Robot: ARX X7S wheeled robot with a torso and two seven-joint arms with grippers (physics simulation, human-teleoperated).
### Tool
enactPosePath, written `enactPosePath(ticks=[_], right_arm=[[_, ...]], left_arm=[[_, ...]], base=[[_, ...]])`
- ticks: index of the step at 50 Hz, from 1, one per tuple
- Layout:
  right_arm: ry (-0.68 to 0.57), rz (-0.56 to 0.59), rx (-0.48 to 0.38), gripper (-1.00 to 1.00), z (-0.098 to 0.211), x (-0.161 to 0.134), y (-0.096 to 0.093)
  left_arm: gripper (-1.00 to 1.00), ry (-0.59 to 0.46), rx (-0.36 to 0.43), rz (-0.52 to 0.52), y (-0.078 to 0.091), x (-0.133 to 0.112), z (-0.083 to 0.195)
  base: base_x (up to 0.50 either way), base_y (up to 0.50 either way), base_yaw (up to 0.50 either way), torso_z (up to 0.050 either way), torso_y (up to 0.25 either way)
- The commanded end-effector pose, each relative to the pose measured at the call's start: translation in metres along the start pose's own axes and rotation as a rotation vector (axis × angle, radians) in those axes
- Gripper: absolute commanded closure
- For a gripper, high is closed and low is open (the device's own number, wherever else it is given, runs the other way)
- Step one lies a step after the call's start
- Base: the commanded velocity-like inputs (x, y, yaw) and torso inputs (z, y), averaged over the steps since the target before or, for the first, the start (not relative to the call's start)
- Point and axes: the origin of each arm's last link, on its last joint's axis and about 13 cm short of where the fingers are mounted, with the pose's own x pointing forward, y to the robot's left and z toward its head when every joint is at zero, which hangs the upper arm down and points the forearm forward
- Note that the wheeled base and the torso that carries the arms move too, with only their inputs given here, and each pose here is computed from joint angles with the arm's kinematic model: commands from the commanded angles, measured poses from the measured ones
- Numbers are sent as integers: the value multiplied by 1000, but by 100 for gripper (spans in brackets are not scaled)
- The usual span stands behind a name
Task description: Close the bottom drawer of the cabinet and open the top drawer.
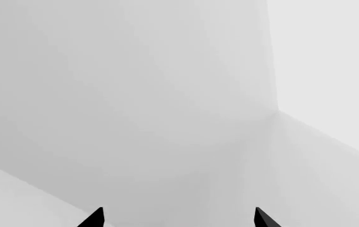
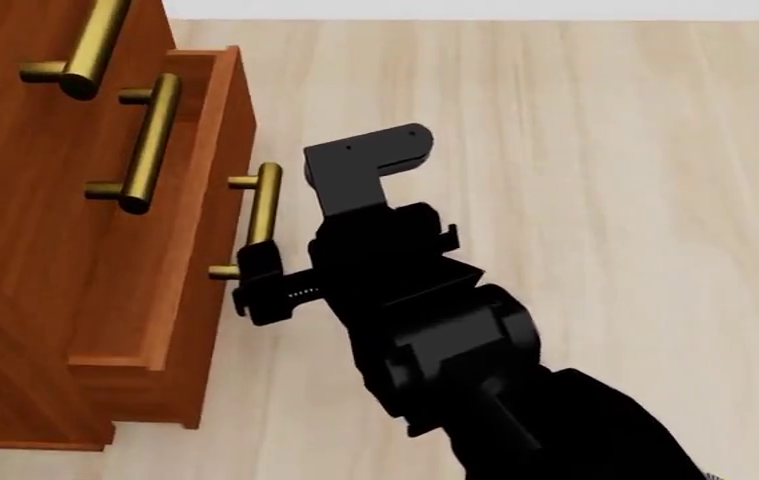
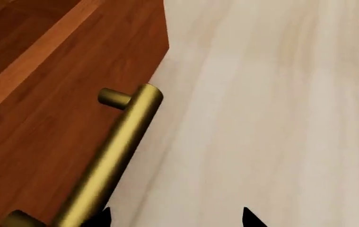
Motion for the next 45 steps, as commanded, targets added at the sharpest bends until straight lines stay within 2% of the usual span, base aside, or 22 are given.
enactPosePath(ticks=[1, 6, 27, 45], right_arm=[[-47, 56, -21, -100, 10, -1, 16], [-54, 72, -47, -100, 9, -1, 21], [-72, 186, -54, -100, 8, -3, 34], [-120, 277, -133, -100, 10, -5, 46]], left_arm=[[-100, 2, -6, -4, 0, 0, 0], [-100, 5, -6, -7, 0, 0, 0], [-100, 14, -8, -14, -1, 0, -1], [-100, 20, 3, -24, -7, 3, 0]], base=[[0, 0, 0, 0, 0], [0, 0, 1, 0, 0], [0, 0, 1, 0, 0], [0, 0, 0, 0, 0]])
